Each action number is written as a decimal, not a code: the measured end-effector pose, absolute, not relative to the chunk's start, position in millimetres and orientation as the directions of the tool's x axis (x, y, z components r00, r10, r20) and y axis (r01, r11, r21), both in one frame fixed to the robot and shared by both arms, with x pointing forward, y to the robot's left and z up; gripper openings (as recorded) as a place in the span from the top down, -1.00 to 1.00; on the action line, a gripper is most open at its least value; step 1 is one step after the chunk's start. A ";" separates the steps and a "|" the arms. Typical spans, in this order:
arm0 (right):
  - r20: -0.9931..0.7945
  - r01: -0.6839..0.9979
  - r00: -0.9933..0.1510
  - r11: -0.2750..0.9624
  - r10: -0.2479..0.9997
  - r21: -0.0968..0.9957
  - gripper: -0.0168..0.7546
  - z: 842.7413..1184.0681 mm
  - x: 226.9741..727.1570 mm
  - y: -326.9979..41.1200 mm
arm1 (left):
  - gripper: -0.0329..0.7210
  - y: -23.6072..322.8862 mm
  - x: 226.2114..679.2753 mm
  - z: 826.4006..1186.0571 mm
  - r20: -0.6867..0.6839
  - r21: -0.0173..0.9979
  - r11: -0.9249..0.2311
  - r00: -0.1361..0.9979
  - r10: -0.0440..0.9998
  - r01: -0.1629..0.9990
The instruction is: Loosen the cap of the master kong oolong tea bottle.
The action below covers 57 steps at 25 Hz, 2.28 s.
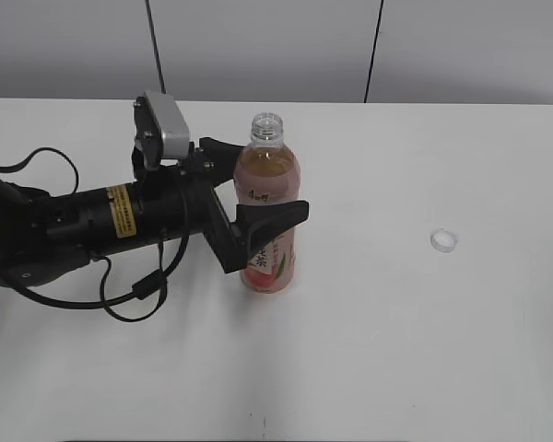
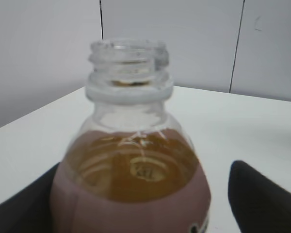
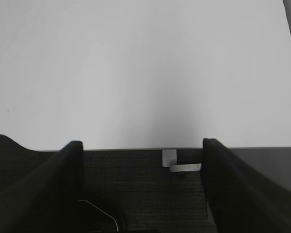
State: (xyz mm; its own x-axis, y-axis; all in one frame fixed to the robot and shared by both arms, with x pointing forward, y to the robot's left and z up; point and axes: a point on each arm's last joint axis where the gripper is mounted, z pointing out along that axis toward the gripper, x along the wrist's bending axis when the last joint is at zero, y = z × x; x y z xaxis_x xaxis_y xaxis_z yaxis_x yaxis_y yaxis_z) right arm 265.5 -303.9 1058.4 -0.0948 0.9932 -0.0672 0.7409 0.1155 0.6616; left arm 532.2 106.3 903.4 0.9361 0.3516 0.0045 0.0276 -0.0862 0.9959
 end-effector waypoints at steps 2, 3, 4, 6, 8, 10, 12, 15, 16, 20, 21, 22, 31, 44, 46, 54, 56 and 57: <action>-0.067 0.741 -0.095 0.116 0.993 0.662 -0.51 1058.4 265.5 -303.9 | -0.66 106.5 532.3 903.4 0.003 0.996 -0.086 0.936 0.351 0.030; -0.068 0.741 -0.096 0.117 0.993 0.662 -0.51 1058.4 265.5 -303.9 | -0.66 107.3 532.6 903.4 -0.002 0.996 -0.084 0.936 0.352 0.033; -0.068 0.741 -0.096 0.117 0.993 0.662 -0.51 1058.4 265.5 -303.9 | -0.66 108.5 533.4 903.4 -0.016 0.996 -0.079 0.934 0.357 0.047; -0.069 0.741 -0.096 0.118 0.993 0.661 -0.51 1058.4 265.5 -303.9 | -0.66 112.6 535.1 903.0 -0.039 0.995 -0.075 0.932 0.361 0.070; -0.069 0.741 -0.096 0.118 0.993 0.661 -0.51 1058.4 265.5 -303.9 | -0.66 117.8 537.5 902.6 -0.053 0.994 -0.073 0.929 0.367 0.086; -0.072 0.740 -0.100 0.122 0.992 0.661 -0.51 1058.4 265.5 -303.9 | -0.66 121.7 539.0 902.6 -0.066 0.993 -0.071 0.927 0.370 0.099; -0.077 0.739 -0.106 0.131 0.991 0.660 -0.51 1058.4 265.5 -303.9 | -0.66 122.3 538.1 902.4 -0.069 0.992 -0.077 0.932 0.357 0.103; -0.080 0.739 -0.109 0.134 0.991 0.660 -0.51 1058.4 265.5 -303.9 | -0.66 121.6 536.1 902.4 -0.070 0.991 -0.085 0.940 0.335 0.104; -0.080 0.739 -0.109 0.134 0.991 0.660 -0.51 1058.4 265.5 -303.9 | -0.66 121.5 535.7 904.0 -0.068 0.991 -0.084 0.941 0.331 0.102; -0.081 0.739 -0.111 0.136 0.991 0.660 -0.51 1058.4 265.5 -303.9 | -0.66 123.1 535.5 911.8 -0.050 0.993 -0.082 0.944 0.326 0.081; -0.081 0.739 -0.111 0.137 0.991 0.660 -0.51 1058.4 265.5 -303.9 | -0.66 123.6 535.3 914.2 -0.044 0.994 -0.081 0.945 0.323 0.073; -0.082 0.739 -0.111 0.138 0.990 0.660 -0.51 1058.4 265.5 -303.9 | -0.66 123.8 535.1 916.0 -0.041 0.994 -0.080 0.946 0.321 0.070; -0.085 0.738 -0.115 0.143 0.990 0.659 -0.51 1058.4 265.5 -303.9 | -0.66 125.9 533.9 919.8 -0.114 0.988 -0.062 0.944 0.308 0.139; -0.093 0.737 -0.121 0.153 0.988 0.659 -0.51 1058.4 265.5 -304.1 | -0.66 140.2 536.0 928.4 -0.154 0.978 -0.090 0.937 0.314 0.190; -0.093 0.737 -0.121 0.153 0.988 0.659 -0.51 1058.4 265.5 -304.1 | -0.66 141.1 534.4 935.2 -0.136 0.977 -0.114 0.940 0.313 0.179; -0.094 0.737 -0.121 0.153 0.988 0.659 -0.51 1058.4 265.5 -304.1 | -0.66 145.1 529.2 953.4 -0.118 0.957 -0.212 0.932 0.342 0.199; -0.094 0.737 -0.121 0.153 0.988 0.659 -0.51 1058.4 265.5 -304.1 | -0.66 146.0 527.6 958.2 -0.120 0.953 -0.223 0.930 0.347 0.206; -0.095 0.737 -0.122 0.154 0.988 0.659 -0.51 1058.4 265.5 -304.1 | -0.66 146.4 526.5 961.1 -0.119 0.952 -0.227 0.930 0.348 0.207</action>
